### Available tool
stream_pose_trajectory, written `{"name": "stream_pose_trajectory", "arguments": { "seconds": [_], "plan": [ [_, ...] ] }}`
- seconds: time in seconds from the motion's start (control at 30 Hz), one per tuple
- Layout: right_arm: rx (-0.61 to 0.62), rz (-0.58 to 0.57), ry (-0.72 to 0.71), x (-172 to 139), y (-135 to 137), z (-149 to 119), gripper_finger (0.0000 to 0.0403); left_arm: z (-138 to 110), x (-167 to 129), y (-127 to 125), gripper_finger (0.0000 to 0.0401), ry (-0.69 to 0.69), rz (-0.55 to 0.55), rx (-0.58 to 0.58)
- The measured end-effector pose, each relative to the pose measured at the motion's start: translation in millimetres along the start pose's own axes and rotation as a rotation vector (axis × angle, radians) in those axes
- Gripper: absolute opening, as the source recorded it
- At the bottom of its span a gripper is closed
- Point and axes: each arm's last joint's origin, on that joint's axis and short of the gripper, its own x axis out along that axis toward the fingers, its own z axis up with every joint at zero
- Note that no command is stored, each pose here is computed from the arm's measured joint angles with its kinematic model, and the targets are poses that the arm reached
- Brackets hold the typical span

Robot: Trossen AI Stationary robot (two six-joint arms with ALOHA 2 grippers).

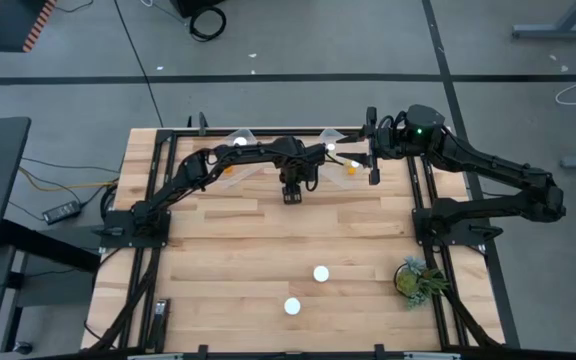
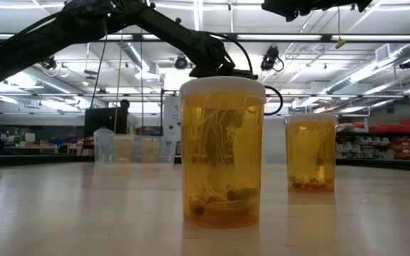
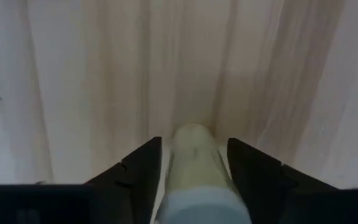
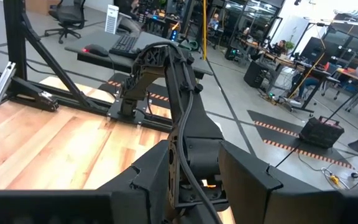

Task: Pick and place medicine bottles into bin by pill shape (circle, oval)
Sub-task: Put the small yellow pill bottle into the right transparent bin

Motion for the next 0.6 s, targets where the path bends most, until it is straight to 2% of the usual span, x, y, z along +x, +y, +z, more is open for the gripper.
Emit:
{"name": "stream_pose_trajectory", "arguments": {
  "seconds": [0.33, 0.6],
  "plan": [
    [0.0, 0.0, 0.0, 0, 0, 0, 0.0147, -3, -12, -6, 0.0263, 0.012, -0.004, 0.011],
    [0.001, -0.004, 0.004, 0, 0, 0, 0.0147, -6, -36, -15, 0.0278, 0.014, 0.032, 0.04]
  ]
}}
